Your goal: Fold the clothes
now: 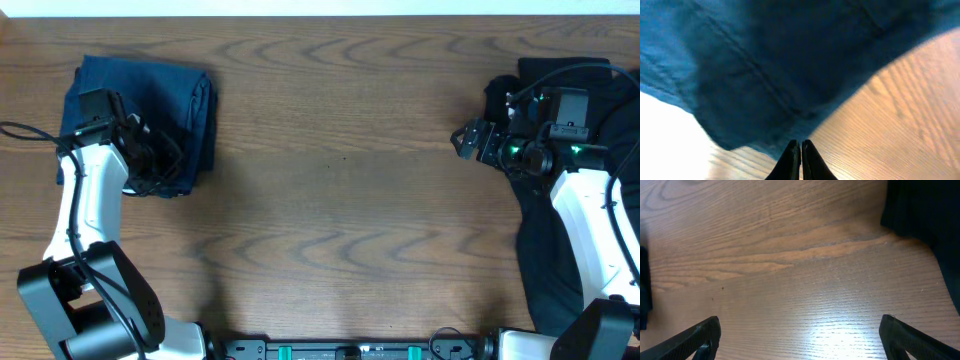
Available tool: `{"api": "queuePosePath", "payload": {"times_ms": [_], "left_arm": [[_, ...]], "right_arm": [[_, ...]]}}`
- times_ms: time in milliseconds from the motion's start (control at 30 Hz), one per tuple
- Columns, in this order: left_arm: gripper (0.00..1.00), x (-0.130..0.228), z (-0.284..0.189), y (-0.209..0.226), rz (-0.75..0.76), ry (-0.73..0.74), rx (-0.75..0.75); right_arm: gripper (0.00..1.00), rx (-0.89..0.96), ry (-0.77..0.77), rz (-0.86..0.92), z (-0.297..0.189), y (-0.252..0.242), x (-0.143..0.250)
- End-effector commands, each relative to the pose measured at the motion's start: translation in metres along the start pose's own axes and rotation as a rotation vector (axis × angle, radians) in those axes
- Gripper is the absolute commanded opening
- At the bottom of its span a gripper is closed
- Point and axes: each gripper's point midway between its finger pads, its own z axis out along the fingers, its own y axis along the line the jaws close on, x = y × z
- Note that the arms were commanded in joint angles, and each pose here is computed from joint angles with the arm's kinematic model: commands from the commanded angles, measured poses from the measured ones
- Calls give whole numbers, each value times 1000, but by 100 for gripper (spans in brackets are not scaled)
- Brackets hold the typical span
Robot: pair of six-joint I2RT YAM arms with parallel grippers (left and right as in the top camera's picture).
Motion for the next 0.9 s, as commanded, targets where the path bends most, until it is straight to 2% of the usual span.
{"api": "queuePosePath", "payload": {"times_ms": [0,267,400,500,700,867], "left_arm": [[6,-14,-26,-24,54,-83,89],[6,-44,-36,5,51,-246,-89],[6,-51,-33,8,52,-276,-107],[6,-50,-24,16,46,-267,-135],[6,-40,17,32,20,-161,-176],[6,-36,29,23,23,-116,-116]], "right_arm": [[99,1,-5,0,-1,-2,-2],[99,1,-5,0,-1,-2,-2],[99,1,-5,0,-1,-2,-2],[99,1,-5,0,-1,-2,-2],[99,1,-5,0,-1,-2,-2],[99,1,-5,0,-1,-2,-2]]}}
